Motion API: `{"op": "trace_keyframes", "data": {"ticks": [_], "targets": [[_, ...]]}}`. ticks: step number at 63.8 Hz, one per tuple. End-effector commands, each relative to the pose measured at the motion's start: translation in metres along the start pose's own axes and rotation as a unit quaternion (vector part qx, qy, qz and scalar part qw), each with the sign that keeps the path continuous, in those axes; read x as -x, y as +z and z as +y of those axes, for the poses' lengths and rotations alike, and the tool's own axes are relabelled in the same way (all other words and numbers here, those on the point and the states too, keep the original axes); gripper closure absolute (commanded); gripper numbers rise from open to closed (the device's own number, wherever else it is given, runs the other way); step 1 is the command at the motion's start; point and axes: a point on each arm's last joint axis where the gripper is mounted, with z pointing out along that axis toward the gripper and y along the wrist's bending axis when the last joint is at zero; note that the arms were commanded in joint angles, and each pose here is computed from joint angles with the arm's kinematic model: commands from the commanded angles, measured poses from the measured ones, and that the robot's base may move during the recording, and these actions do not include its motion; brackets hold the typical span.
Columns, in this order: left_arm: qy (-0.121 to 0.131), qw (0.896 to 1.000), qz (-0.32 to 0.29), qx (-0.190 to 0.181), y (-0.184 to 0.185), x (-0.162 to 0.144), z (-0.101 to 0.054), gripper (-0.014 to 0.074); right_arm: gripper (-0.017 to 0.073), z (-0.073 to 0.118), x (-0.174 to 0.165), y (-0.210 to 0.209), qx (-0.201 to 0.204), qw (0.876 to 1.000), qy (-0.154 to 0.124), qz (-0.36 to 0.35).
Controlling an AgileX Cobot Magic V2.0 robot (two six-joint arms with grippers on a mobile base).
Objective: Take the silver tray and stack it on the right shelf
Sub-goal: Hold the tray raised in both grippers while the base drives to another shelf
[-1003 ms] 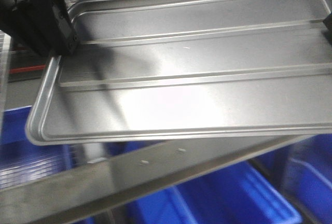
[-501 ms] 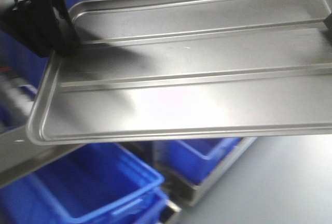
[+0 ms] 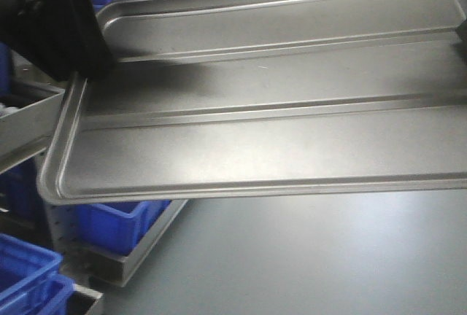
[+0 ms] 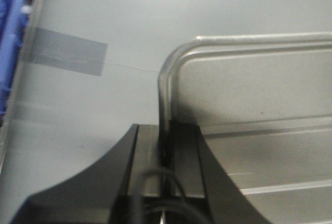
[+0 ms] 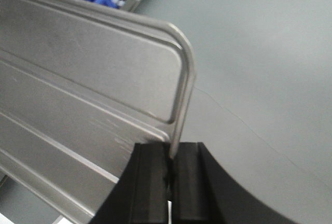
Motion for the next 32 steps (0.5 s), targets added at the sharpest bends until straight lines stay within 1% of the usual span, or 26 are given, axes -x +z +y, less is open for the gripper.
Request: {"op": "trace_keyframes", "data": {"ticks": [1, 32], "targets": [[0.017, 0.999, -0.037, -0.012, -0.0159, 0.0080, -0.0017, 0.0687, 0.0501, 0.0019, 0.0101, -0.0101, 0.006, 0.999, -0.022, -0.046], [0.017, 0.999, -0.037, -0.012, -0.0159, 0.0080, -0.0017, 0.0687, 0.0501, 0.0019, 0.0101, -0.0101, 0.006, 0.999, -0.022, -0.046]]}}
